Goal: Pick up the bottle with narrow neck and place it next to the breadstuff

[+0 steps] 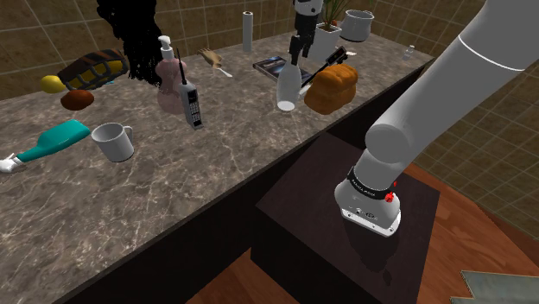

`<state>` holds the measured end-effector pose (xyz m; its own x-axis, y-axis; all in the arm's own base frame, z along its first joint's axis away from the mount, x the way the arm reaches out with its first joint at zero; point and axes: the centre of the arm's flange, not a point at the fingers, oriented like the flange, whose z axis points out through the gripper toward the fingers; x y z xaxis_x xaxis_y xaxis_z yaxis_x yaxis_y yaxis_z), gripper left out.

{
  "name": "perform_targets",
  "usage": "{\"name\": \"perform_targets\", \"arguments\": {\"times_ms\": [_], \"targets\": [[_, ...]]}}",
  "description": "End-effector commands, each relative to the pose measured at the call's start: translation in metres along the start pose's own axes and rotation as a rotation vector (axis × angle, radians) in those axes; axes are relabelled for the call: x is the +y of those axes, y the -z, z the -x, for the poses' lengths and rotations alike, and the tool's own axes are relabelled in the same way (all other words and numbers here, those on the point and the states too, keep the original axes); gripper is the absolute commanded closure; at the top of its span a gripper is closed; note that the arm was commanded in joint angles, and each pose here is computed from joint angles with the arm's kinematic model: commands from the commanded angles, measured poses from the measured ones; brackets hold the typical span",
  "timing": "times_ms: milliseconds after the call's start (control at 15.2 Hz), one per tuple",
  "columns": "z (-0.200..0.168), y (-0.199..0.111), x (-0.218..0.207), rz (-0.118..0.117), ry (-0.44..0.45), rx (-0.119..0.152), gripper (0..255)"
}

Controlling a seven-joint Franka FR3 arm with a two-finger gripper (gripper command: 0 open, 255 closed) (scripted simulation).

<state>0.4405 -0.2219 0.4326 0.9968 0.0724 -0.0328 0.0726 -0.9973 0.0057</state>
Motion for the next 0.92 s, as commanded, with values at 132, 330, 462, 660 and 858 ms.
{"name": "perform_targets", "arguments": {"times_ms": [132,330,462,660,858], "targets": [[0.000,0.013,0.000,0.000,0.000,0.000,0],[0.000,0.050,0.000,0.000,0.000,0.000,0],[0.000,0.050,0.000,0.000,0.000,0.000,0],[0.000,0.050,0.000,0.000,0.000,0.000,0],[0.000,0.050,0.000,0.000,0.000,0.000,0]]}}
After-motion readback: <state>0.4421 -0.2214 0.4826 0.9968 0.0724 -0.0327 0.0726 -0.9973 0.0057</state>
